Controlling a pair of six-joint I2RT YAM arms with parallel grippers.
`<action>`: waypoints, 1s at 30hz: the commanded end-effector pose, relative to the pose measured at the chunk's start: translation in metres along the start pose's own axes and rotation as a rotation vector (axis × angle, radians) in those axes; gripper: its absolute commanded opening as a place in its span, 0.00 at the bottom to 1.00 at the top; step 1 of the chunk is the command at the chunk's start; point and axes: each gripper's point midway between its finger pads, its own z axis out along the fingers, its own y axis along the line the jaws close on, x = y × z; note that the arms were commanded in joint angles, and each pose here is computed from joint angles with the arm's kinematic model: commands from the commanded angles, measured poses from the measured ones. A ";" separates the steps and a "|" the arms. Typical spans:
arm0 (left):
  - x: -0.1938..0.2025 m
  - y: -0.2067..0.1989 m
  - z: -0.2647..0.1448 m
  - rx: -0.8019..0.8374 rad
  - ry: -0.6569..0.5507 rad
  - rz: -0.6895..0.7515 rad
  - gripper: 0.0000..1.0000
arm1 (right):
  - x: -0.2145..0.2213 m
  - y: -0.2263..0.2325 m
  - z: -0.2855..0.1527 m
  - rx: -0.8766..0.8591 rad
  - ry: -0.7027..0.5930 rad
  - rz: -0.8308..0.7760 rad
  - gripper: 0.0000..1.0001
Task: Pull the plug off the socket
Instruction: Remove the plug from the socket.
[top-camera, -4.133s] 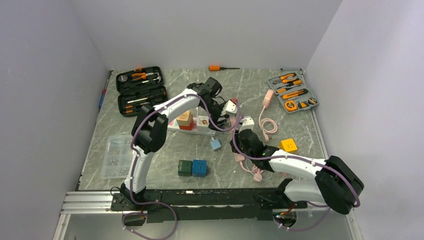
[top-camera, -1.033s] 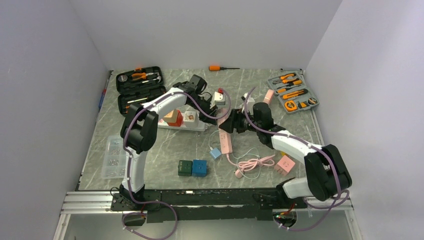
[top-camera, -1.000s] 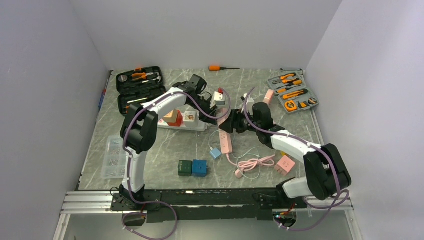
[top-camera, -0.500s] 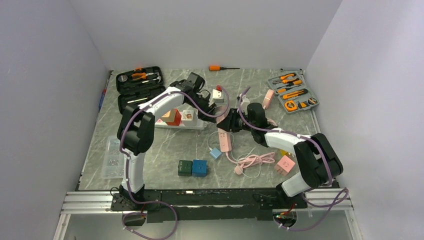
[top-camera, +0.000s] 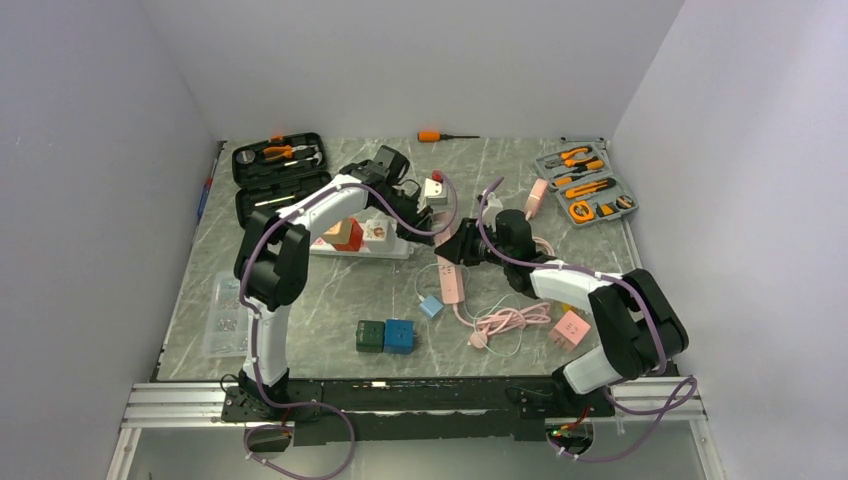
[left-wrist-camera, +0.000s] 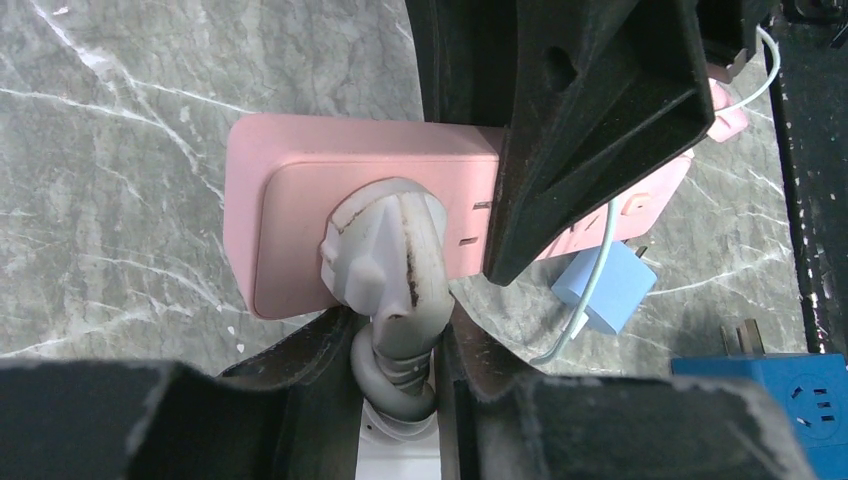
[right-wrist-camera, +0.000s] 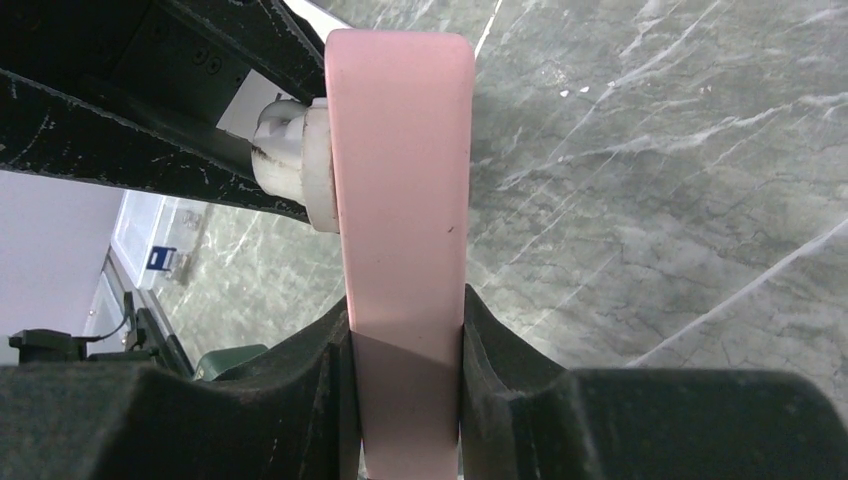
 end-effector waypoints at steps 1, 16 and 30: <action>-0.071 -0.035 -0.047 0.075 -0.211 0.104 0.00 | 0.002 -0.075 -0.007 0.276 -0.048 0.056 0.00; -0.059 -0.066 -0.063 0.214 -0.247 0.096 0.00 | 0.004 -0.109 -0.003 0.372 -0.043 0.120 0.00; -0.022 0.010 -0.038 -0.092 -0.101 0.048 0.00 | -0.062 -0.126 -0.015 0.532 -0.132 0.015 0.00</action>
